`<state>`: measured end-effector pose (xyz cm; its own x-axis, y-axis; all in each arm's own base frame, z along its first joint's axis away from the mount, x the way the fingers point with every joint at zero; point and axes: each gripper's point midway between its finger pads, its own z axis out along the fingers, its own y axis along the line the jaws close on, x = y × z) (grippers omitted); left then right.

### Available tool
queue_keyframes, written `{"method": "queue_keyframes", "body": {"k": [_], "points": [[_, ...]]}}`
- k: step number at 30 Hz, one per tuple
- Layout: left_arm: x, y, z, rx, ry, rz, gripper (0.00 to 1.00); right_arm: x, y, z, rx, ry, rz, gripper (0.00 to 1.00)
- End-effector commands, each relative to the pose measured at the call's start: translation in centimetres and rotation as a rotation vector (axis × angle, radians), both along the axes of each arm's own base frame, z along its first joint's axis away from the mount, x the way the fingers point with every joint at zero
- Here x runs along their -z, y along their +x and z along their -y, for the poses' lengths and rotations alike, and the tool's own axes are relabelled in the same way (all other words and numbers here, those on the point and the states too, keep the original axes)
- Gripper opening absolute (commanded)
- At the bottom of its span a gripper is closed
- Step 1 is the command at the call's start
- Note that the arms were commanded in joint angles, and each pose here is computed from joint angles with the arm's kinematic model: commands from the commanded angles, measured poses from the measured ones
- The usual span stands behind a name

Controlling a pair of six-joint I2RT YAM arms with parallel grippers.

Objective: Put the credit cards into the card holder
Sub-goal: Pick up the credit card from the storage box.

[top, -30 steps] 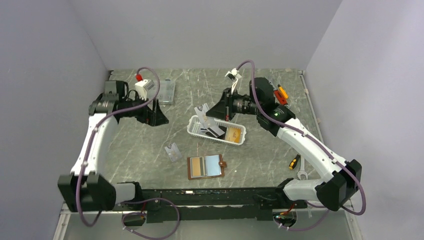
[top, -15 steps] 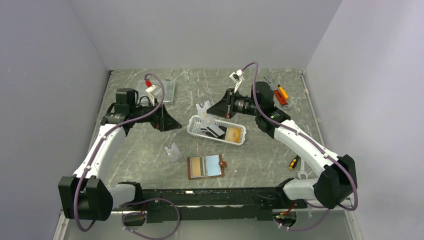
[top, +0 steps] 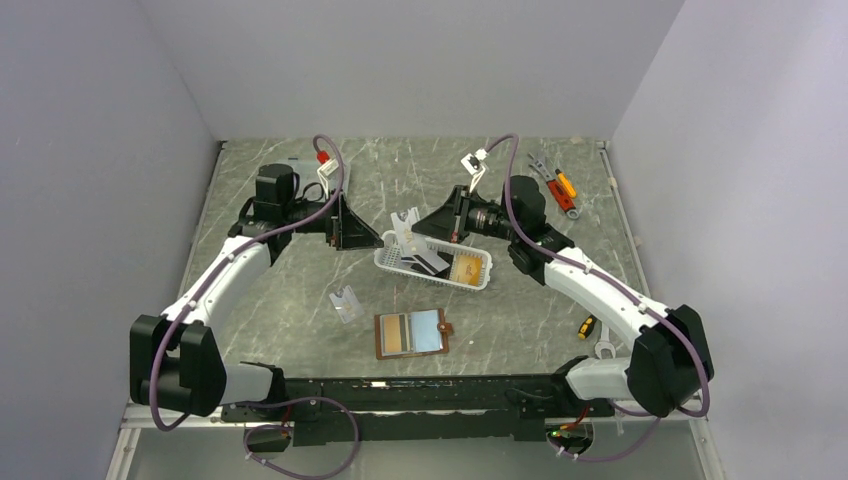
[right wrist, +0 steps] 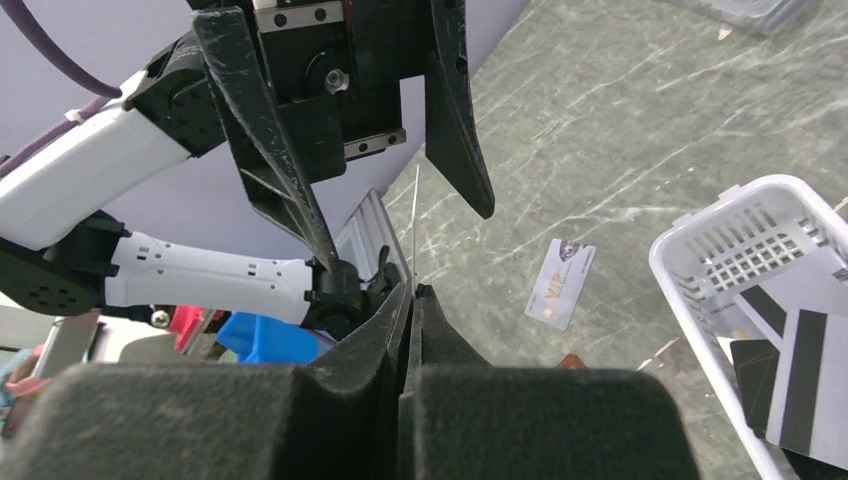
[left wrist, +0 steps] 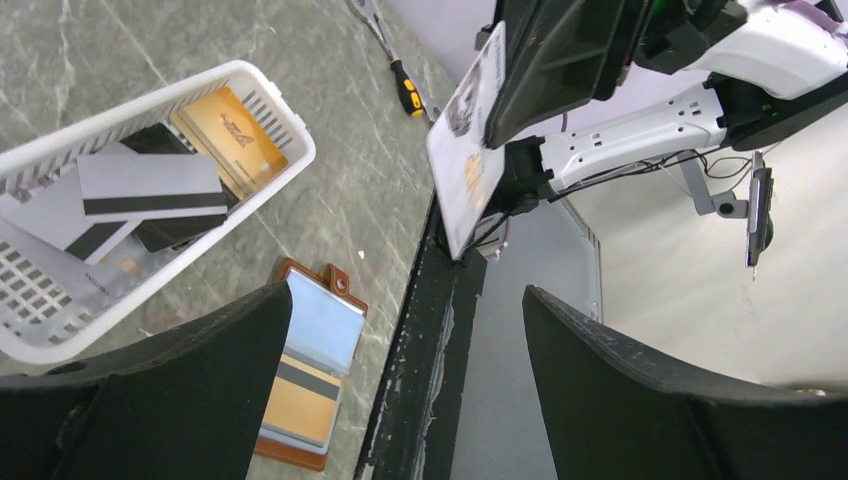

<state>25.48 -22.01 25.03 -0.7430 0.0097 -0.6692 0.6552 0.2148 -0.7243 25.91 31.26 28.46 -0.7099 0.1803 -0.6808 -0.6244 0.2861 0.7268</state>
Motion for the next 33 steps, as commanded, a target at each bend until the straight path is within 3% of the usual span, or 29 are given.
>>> {"method": "queue_keyframes", "body": {"k": [1, 6, 19, 27, 33], "points": [[-2.1, -0.1, 0.4, 0.039, -0.054, 0.061, 0.92, -2.3, -0.4, -0.4, -0.037, 0.096, 0.046, 0.00], [-2.3, -0.1, 0.5, 0.044, -0.062, 0.055, 0.93, -1.9, -0.6, -0.5, -0.050, 0.122, 0.019, 0.00], [-4.0, -0.5, 1.3, 0.096, -0.151, 0.032, 0.66, -1.3, -0.2, -2.0, -0.080, 0.190, -0.008, 0.00], [-4.0, -0.6, 1.3, 0.098, -0.154, 0.027, 0.64, -0.9, -0.4, -2.7, -0.098, 0.193, -0.016, 0.00], [-4.8, -1.1, 1.3, 0.122, -0.183, 0.028, 0.42, -0.2, -0.3, -3.2, -0.102, 0.193, -0.028, 0.00]]}}
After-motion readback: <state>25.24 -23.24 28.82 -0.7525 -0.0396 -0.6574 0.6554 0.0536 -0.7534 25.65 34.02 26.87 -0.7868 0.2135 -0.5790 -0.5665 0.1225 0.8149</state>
